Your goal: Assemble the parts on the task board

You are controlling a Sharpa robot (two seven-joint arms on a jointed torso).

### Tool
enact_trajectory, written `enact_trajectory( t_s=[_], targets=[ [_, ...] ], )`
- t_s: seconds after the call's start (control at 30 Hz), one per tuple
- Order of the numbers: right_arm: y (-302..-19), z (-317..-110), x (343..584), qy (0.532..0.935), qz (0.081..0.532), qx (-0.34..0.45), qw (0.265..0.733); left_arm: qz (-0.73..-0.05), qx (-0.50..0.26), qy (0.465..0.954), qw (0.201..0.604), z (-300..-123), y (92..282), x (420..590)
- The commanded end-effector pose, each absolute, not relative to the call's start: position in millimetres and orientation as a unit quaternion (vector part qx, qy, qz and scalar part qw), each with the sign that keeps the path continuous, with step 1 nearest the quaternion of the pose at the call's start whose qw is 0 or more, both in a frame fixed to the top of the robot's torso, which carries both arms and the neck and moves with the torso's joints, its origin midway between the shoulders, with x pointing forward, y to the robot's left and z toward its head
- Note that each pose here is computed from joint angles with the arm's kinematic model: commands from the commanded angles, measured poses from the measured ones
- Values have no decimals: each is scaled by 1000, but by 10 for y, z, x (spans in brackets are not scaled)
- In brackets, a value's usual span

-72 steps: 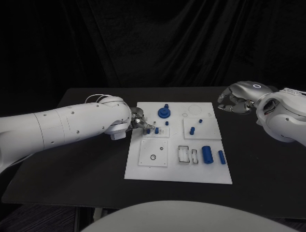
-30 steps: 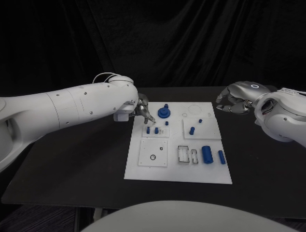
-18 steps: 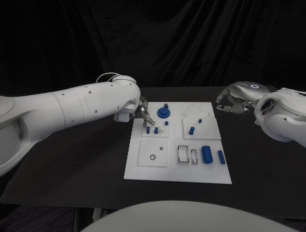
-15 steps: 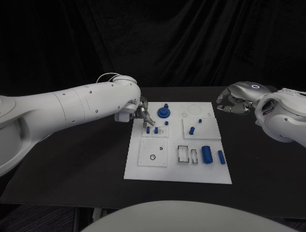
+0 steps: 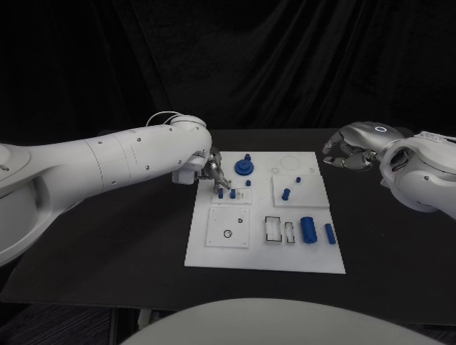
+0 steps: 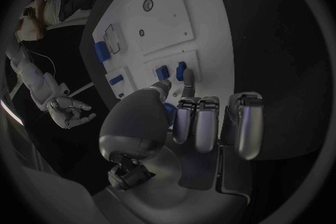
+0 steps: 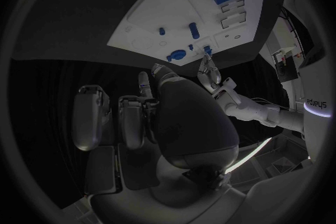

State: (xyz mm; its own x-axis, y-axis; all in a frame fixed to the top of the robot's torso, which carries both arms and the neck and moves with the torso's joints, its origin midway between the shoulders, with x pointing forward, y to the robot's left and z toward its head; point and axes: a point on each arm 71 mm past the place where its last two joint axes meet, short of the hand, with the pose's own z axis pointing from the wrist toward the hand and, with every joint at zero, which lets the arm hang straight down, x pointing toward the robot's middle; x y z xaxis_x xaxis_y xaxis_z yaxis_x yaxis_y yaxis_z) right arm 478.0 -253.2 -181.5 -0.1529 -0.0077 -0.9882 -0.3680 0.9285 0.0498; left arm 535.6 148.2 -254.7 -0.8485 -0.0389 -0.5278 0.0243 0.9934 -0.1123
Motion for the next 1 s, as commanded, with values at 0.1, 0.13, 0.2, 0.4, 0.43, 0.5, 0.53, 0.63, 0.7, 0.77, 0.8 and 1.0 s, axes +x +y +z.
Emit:
enact_trajectory(
  t_s=[0.1, 0.13, 0.2, 0.4, 0.43, 0.5, 0.53, 0.63, 0.7, 0.77, 0.8, 1.0],
  targets=[
    [-2540, -1825, 4779, 748, 134, -123, 638, -61, -2, 962, 265, -2590, 1462, 5334],
    [-2540, -1825, 4779, 749, 134, -123, 638, -62, -2, 963, 263, -2596, 1461, 5332],
    [-2541, -1825, 4778, 749, 134, -123, 638, -63, -2, 963, 263, -2604, 1457, 5327],
    [-2546, -1825, 4776, 749, 133, -122, 637, -64, -2, 963, 262, -2622, 1450, 5318],
    [-2546, -1825, 4775, 749, 133, -122, 637, -64, -2, 963, 262, -2624, 1451, 5317],
    [-2547, -1825, 4775, 749, 133, -122, 638, -64, -2, 963, 262, -2629, 1454, 5316],
    [-2548, -1825, 4775, 749, 132, -122, 638, -63, -2, 963, 261, -2631, 1455, 5315],
    [-2548, -1823, 4774, 749, 133, -121, 638, -64, -2, 964, 260, -2638, 1459, 5311],
    [-2548, -1822, 4775, 748, 133, -121, 639, -64, -2, 964, 259, -2640, 1459, 5308],
    [-2549, -1822, 4775, 748, 133, -120, 639, -64, -1, 964, 259, -2643, 1459, 5305],
    [-2548, -1821, 4776, 748, 133, -120, 640, -65, -1, 964, 259, -2645, 1458, 5304],
    [-2550, -1814, 4778, 744, 133, -118, 644, -75, -4, 961, 267, -2646, 1434, 5274]
  ],
)
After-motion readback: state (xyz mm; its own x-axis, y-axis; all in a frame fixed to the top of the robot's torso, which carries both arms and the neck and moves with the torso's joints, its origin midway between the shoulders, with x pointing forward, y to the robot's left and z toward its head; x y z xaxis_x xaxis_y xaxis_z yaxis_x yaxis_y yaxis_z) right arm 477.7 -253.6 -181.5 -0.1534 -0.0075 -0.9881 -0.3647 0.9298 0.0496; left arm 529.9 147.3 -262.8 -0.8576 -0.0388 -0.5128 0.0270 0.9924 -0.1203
